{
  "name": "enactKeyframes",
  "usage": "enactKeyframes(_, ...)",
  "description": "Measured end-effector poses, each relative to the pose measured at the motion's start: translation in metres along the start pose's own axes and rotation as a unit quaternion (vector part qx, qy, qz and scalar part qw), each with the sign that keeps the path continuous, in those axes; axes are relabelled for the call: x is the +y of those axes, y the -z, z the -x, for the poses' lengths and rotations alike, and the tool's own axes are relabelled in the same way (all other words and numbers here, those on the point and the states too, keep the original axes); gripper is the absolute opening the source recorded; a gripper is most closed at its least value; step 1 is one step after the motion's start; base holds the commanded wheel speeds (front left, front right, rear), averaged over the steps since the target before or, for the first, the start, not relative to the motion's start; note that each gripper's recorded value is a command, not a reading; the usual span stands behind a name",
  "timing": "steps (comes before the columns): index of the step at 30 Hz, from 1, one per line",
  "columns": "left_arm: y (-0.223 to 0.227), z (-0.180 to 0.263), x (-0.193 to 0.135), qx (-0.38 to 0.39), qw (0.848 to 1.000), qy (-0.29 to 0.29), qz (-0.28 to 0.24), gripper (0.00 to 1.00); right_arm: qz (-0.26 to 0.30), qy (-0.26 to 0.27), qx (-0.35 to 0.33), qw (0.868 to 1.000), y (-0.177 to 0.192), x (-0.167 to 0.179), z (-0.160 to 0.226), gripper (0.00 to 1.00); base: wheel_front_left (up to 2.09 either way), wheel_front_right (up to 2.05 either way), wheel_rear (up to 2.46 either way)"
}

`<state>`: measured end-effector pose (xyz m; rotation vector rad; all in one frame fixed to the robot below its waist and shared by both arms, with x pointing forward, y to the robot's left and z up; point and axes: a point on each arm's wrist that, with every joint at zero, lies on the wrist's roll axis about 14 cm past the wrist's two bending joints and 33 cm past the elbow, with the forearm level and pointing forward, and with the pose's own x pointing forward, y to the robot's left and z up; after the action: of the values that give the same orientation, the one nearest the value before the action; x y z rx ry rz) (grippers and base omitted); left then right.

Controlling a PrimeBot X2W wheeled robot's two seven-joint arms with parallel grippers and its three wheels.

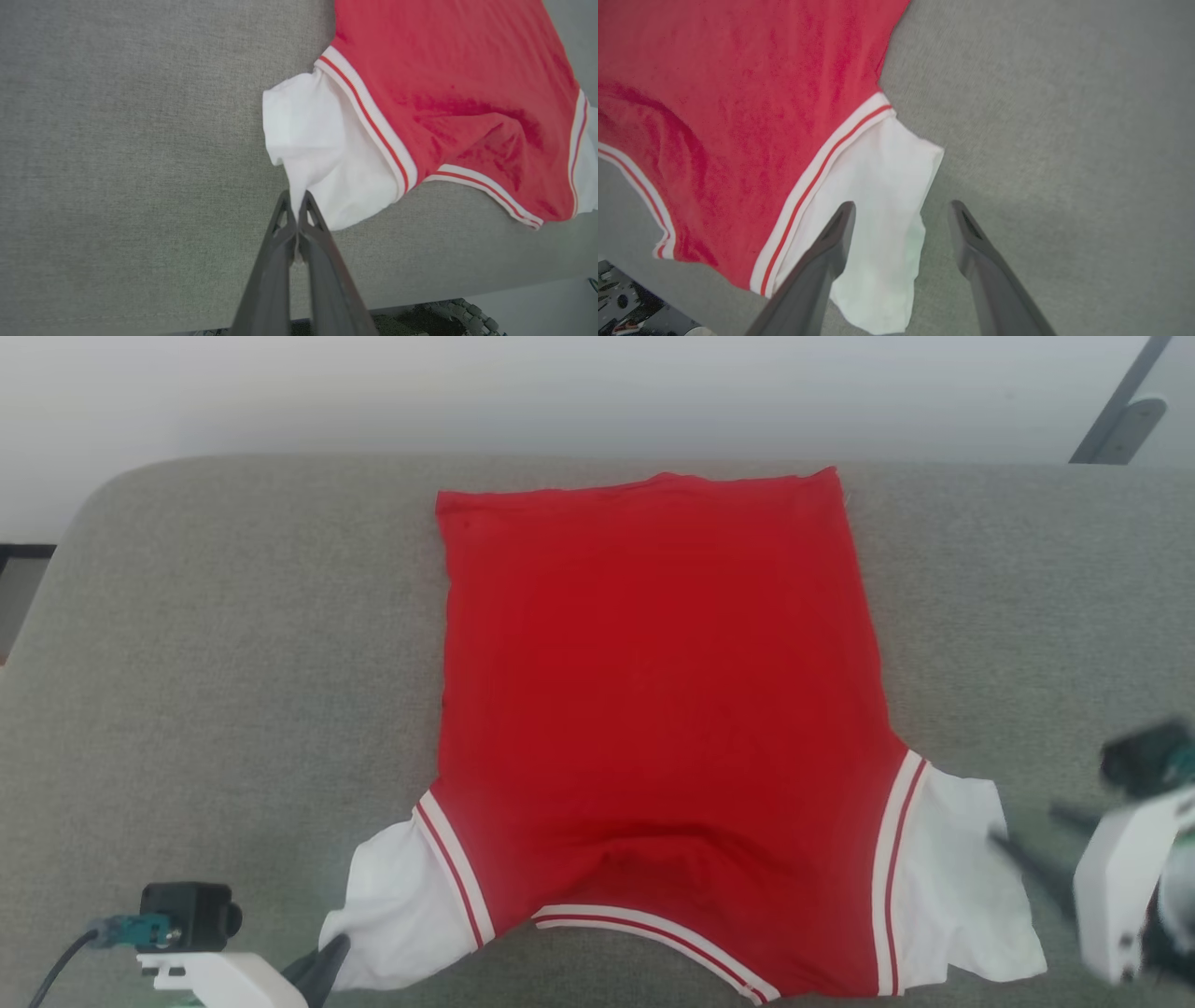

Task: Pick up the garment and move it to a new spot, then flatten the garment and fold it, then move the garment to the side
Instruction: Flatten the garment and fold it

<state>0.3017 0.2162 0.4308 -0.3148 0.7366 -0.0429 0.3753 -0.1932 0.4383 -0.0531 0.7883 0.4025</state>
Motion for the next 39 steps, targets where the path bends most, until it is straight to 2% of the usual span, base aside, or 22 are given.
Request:
enactKeyframes(4, -0.003, -0.004, -0.004, -0.002, 1.000, 0.007, -0.004, 0.00, 0.039, 0.028, -0.070, 0.996, -0.054, -0.008, 0.001, 1.00, 0.00, 0.00, 0.00)
enactKeyframes(8, -0.008, -0.012, -0.008, -0.004, 1.000, 0.016, -0.011, 0.00, 0.062, 0.055, -0.148, 0.985, -0.109, -0.014, -0.010, 1.00, 0.00, 0.00, 0.00)
enactKeyframes(12, -0.014, -0.022, -0.012, -0.004, 1.000, 0.025, -0.018, 0.00, 0.075, 0.076, -0.188, 0.976, -0.149, -0.021, -0.038, 1.00, 0.00, 0.00, 0.00)
enactKeyframes(16, -0.020, -0.032, -0.013, -0.005, 0.999, 0.029, -0.020, 0.00, 0.065, 0.081, -0.201, 0.974, -0.181, -0.026, -0.074, 1.00, 0.00, 0.00, 0.00)
enactKeyframes(24, -0.024, -0.047, -0.012, -0.003, 0.999, 0.034, -0.019, 0.00, 0.048, 0.085, -0.133, 0.986, -0.200, -0.037, -0.154, 1.00, 0.00, 0.00, 0.00)
enactKeyframes(30, -0.014, -0.055, -0.004, 0.015, 0.999, 0.028, -0.015, 0.00, 0.013, 0.077, -0.036, 0.996, -0.176, -0.036, -0.210, 1.00, 0.00, 0.00, 0.00)
enactKeyframes(39, -0.006, -0.057, 0.016, 0.025, 1.000, 0.001, -0.002, 0.00, -0.039, 0.063, 0.081, 0.994, -0.144, -0.030, -0.254, 1.00, 0.00, 0.00, 0.00)
